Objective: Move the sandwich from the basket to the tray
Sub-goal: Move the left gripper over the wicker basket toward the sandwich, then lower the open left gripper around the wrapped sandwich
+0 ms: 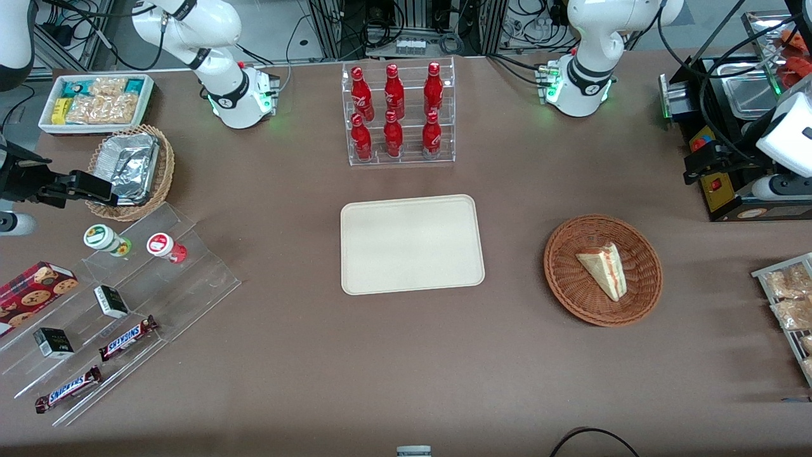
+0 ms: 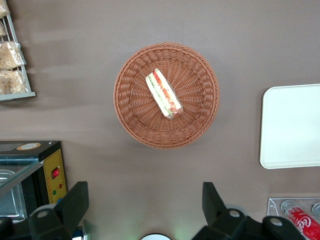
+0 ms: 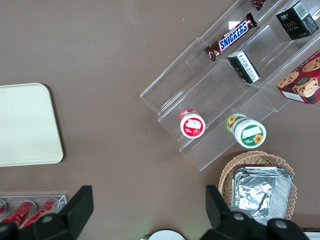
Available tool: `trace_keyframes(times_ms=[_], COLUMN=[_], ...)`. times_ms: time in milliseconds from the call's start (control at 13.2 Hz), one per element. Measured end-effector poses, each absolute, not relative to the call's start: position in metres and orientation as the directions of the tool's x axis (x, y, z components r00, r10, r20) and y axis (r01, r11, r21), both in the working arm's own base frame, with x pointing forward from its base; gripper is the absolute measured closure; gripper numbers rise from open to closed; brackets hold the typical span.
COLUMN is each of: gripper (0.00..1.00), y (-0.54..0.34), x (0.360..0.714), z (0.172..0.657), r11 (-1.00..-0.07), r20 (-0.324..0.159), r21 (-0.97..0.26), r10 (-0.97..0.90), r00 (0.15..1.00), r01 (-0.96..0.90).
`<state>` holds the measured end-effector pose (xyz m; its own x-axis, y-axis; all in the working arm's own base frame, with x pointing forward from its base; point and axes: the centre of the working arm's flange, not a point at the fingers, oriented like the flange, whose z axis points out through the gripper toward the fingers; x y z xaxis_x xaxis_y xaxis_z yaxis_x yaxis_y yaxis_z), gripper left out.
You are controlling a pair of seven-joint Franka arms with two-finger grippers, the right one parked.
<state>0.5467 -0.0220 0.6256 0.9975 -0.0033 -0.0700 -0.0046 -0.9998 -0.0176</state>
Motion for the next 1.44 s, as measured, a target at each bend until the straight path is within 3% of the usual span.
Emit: trace_keyframes(times_ms=[454,832,1437], gripper=[0.0,0.0,0.0], y=[-0.022,-0.022,-0.032], x=[0.553,0.564,0.556], z=[0.607,0.521,0.417], r11=[-1.0,-0.998,-0.939], r20=[-0.058,-0.041,0.046], r21=[-0.019,-0.03,-0.003], r10=[0.003,0.06,0.342], r00=[0.998,0.997,0.938], r01=[0.002,0.059,0.343])
